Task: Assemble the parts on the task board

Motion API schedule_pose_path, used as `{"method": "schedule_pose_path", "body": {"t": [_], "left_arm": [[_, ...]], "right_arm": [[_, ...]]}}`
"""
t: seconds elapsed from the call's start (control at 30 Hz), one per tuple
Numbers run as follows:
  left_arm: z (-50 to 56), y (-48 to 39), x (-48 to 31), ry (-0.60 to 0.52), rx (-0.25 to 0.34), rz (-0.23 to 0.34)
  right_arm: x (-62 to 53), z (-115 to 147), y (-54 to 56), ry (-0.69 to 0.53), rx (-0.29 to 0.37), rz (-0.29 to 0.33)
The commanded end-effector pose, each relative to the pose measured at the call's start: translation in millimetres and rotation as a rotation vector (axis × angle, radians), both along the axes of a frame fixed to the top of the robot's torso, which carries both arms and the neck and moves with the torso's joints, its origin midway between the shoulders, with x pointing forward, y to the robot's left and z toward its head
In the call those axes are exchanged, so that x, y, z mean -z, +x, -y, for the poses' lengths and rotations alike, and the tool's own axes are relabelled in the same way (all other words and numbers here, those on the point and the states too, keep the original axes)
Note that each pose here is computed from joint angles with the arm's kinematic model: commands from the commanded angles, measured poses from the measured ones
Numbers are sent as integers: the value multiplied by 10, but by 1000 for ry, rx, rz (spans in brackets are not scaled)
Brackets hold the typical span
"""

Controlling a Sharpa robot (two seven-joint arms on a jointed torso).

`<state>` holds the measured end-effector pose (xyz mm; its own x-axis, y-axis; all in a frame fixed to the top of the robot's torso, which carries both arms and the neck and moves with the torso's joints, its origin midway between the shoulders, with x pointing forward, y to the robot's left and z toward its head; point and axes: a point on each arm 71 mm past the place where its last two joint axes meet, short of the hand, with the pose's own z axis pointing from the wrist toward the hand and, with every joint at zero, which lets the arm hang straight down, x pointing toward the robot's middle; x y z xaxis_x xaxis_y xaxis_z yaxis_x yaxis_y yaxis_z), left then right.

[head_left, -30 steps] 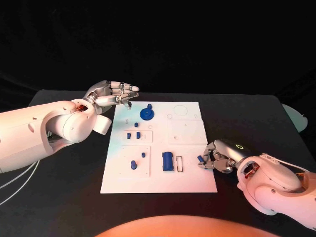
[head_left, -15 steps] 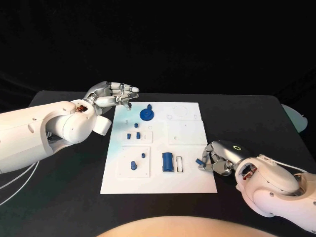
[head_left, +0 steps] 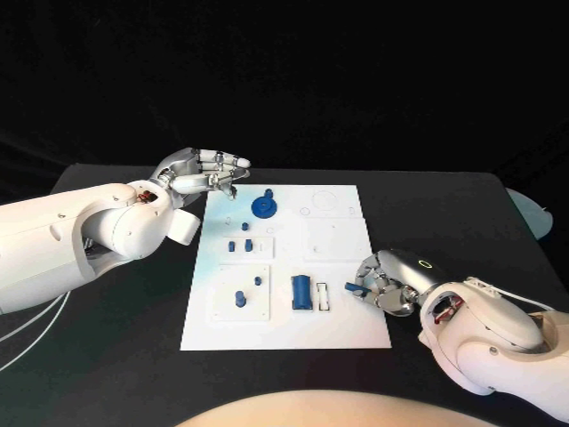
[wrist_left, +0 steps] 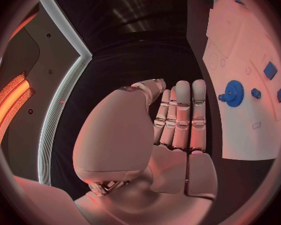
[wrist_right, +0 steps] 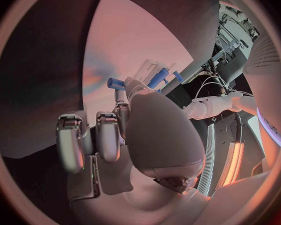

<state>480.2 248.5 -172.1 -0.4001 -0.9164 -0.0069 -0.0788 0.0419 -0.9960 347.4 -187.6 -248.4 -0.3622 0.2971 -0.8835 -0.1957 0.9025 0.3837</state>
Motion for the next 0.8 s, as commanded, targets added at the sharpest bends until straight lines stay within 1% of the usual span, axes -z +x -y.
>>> {"method": "schedule_pose_path", "body": {"t": [0.03,0.2,0.33,0.6,0.8], "left_arm": [[29,-8,-8,-12,19,-1],[32,-10,-8,-12,20,-1],[35,-11,-8,-12,22,-2],[47,-14,-8,-14,27,-4],[51,-16,-8,-14,30,-6]], "right_arm": [[-13,-38,-11,75,42,-37],[-21,-95,-9,102,42,-46],[-3,-158,2,116,36,-66],[116,-316,0,136,20,-140],[185,-375,7,135,20,-169]]}}
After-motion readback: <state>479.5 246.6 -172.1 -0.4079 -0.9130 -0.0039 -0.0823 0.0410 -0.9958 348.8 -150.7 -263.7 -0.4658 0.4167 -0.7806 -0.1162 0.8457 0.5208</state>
